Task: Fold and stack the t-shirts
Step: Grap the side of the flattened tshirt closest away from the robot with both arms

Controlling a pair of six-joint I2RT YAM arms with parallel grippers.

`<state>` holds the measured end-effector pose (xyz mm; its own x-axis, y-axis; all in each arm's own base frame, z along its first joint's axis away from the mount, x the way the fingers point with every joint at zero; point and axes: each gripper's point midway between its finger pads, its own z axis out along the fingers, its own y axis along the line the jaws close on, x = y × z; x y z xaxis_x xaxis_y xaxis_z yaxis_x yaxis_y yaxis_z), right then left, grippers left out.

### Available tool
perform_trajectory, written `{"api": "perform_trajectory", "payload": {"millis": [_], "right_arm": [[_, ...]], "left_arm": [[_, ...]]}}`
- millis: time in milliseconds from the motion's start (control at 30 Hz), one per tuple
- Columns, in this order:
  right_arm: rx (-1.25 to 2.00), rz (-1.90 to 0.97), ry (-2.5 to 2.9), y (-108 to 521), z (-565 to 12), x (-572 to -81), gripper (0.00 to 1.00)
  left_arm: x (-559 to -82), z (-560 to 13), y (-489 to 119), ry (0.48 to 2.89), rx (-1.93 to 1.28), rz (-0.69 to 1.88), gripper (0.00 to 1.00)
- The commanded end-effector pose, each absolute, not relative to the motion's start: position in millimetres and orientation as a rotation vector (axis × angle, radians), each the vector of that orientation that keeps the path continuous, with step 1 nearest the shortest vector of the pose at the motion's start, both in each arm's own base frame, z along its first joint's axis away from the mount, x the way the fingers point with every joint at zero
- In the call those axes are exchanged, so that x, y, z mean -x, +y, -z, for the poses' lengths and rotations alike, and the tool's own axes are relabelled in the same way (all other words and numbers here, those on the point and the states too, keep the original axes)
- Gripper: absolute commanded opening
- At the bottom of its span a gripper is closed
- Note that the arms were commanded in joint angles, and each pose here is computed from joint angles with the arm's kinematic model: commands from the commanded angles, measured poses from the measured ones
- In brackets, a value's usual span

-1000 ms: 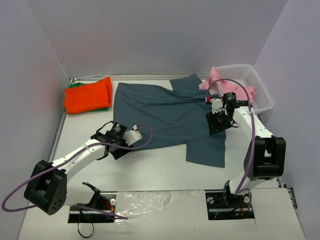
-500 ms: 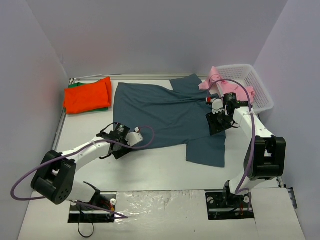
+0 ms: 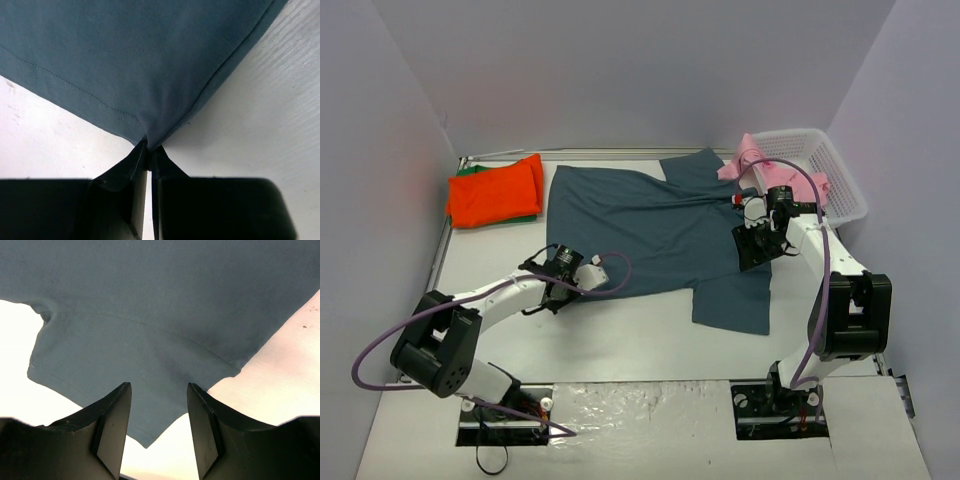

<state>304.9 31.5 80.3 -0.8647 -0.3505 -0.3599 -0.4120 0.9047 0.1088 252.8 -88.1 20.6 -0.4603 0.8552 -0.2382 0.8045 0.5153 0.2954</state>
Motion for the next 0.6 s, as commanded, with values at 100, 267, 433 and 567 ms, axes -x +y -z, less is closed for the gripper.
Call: {"api": "perform_trajectory", "payload": {"millis": [100, 267, 433, 567], "right_arm": [[0.547, -0.274, 2.712, 32.1, -91.9, -298.2, 0.44], [0.566, -0.197, 2.700, 23.0, -102.5, -296.6, 0.46], [0.701, -0.130, 2.623, 16.3, -122.0, -294.9, 0.49], [0.935, -0.113, 2.513, 16.3, -139.3, -281.9, 0.51]], "left_arm": [[-261.8, -51.1, -100.3, 2.333, -1.347, -0.160, 0.02], [-253.5, -74.6, -94.1, 2.307, -1.329, -0.162, 0.02], [-246.9, -79.4, -85.4, 2.356, -1.290, -0.164, 0.02], [-251.1, -72.0, -73.9, 2.437, -1.243, -0.192, 0.02]]}}
